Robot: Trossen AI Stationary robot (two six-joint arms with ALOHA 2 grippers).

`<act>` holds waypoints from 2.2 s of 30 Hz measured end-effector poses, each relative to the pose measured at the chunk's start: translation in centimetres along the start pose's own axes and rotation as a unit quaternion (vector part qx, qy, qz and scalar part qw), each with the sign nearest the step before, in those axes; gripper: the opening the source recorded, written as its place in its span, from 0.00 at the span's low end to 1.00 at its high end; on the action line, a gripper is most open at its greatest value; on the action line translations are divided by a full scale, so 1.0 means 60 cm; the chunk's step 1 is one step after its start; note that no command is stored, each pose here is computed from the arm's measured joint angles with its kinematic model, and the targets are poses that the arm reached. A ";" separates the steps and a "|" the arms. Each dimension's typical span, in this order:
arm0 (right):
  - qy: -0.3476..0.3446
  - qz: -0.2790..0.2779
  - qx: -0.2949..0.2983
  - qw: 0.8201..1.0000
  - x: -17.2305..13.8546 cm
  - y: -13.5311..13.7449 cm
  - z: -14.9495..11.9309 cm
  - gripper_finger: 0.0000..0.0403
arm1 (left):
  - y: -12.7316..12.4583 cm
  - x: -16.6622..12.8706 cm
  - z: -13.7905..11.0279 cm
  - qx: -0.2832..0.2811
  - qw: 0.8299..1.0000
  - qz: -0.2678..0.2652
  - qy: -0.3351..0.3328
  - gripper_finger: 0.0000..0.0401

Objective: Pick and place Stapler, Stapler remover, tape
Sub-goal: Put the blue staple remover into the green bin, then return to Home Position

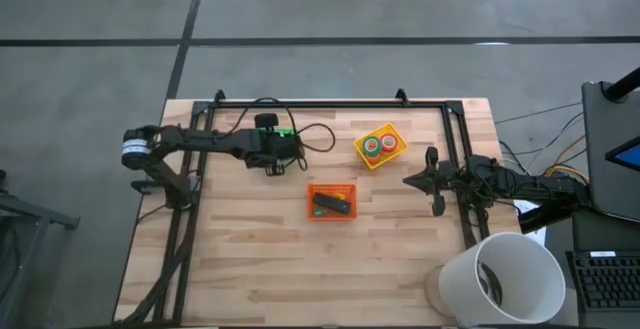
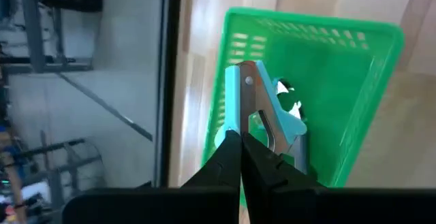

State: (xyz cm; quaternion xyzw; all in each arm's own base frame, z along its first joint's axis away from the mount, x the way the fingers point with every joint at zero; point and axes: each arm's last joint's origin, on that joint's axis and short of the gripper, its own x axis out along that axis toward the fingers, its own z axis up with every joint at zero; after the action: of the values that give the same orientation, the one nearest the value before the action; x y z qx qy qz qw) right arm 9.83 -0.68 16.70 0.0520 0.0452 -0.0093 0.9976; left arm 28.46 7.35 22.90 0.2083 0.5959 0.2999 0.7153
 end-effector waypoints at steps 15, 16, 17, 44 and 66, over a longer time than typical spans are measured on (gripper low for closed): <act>0.000 0.000 0.000 1.000 0.000 0.000 0.000 0.02 | 0.000 0.032 -0.002 -0.067 0.996 -0.055 -0.024 0.11; 0.000 0.000 0.000 1.000 0.000 0.000 0.000 0.02 | 0.000 0.032 -0.003 -0.073 0.996 -0.055 -0.023 0.15; 0.000 0.000 0.000 1.000 0.000 0.000 0.000 0.02 | 0.000 0.032 -0.003 -0.079 0.995 -0.053 -0.022 0.19; 0.000 0.000 0.000 1.000 0.000 0.000 0.000 0.02 | 0.002 -0.076 -0.144 -0.230 0.806 -0.285 -0.466 0.02; 0.000 0.000 0.000 1.000 0.000 0.000 0.000 0.02 | -0.028 -0.073 -0.287 -0.301 0.695 -0.280 -0.591 0.02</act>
State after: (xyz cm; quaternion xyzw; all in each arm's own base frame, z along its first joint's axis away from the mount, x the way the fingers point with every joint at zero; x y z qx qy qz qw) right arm 9.84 -0.68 16.69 0.0520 0.0455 -0.0094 0.9976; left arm 11.45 2.14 21.51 -0.0600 -0.0405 0.0648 0.9953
